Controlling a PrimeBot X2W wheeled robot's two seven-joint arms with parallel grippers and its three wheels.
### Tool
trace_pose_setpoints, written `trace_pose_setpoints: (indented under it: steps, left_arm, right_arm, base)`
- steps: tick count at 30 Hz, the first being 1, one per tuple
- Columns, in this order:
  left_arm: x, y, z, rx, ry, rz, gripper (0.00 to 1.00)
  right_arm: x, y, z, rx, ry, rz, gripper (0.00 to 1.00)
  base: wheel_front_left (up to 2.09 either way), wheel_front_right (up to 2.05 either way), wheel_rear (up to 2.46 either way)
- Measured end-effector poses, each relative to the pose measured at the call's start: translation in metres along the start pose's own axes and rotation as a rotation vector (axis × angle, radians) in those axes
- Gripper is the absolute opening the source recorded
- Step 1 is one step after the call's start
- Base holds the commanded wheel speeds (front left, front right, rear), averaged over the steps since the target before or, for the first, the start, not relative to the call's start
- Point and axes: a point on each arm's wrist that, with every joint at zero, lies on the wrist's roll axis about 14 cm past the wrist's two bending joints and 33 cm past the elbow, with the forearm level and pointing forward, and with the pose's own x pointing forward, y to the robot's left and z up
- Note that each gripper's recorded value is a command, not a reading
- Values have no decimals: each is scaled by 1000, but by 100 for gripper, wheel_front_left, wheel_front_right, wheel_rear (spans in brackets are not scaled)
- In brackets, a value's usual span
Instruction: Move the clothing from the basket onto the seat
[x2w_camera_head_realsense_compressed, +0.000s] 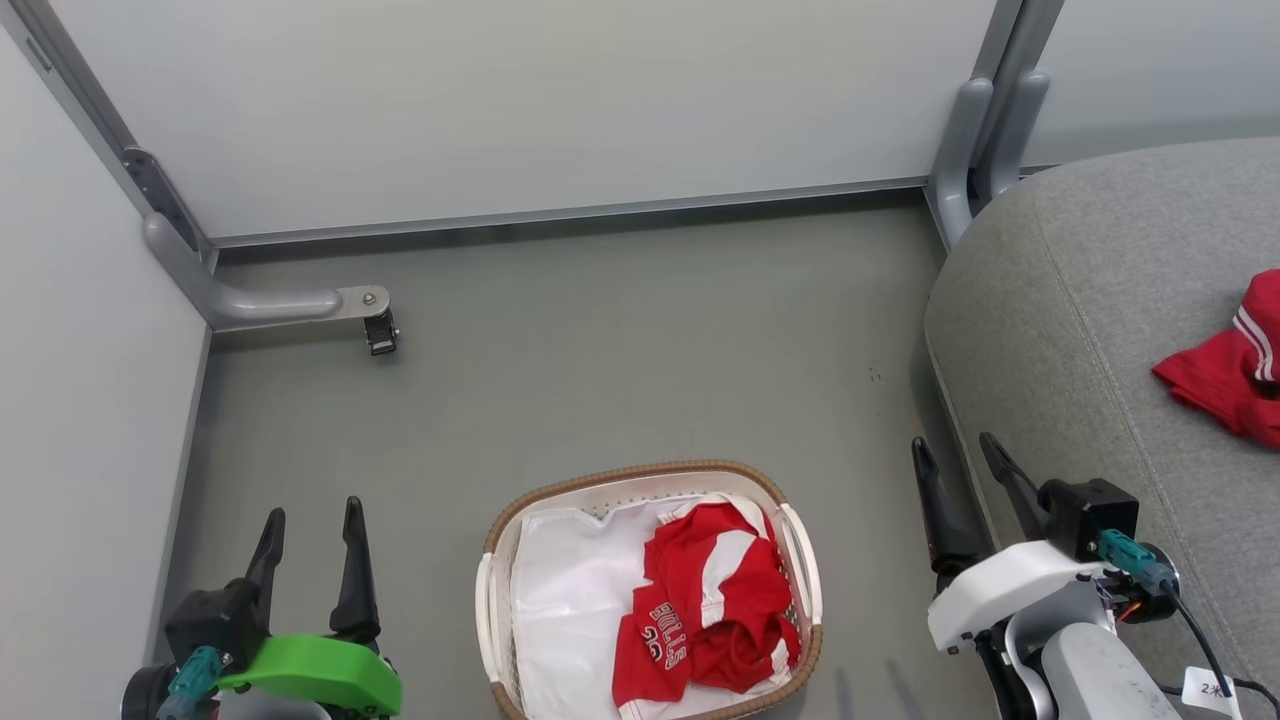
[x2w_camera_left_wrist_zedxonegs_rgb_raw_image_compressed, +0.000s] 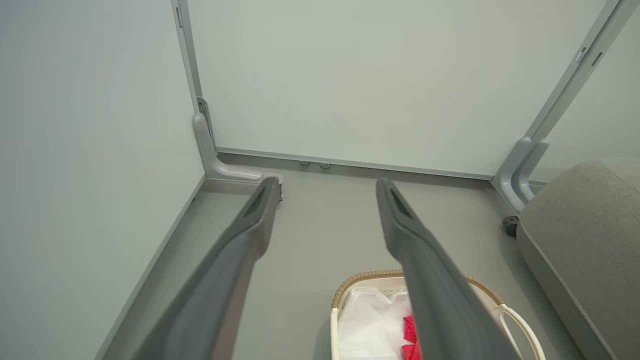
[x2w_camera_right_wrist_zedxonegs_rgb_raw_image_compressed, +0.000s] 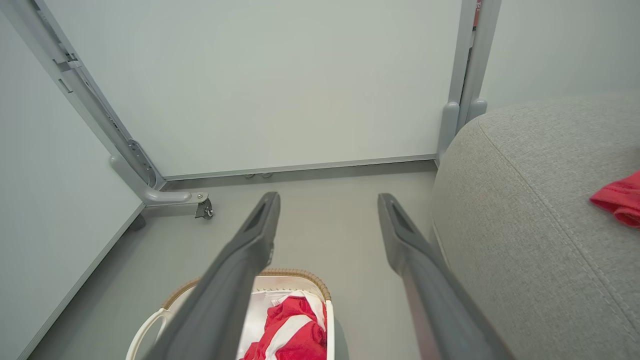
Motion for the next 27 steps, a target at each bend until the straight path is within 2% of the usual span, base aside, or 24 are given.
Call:
trace_pose_setpoints:
  steps: [9,16,20,27]
  left_arm:
    - [6,-17,-11,-8,33,-50,100]
    - [26,-50,-33,-49,98,-146,100]
    - [41,-80,-56,-63,167,-240,100]
    - [63,-111,-100,-63,293,-360,100]
  right_arm:
    - [4,2,-4,12,9,7,100]
    - [30,-1,10,4,-38,14,100]
    - [50,-10,23,8,-87,-2,100]
    - [76,-27,22,11,-110,-29,100]
  base:
    - [0,0,0]
    - [0,0,0]
    - [0,0,0]
    - [0,0,0]
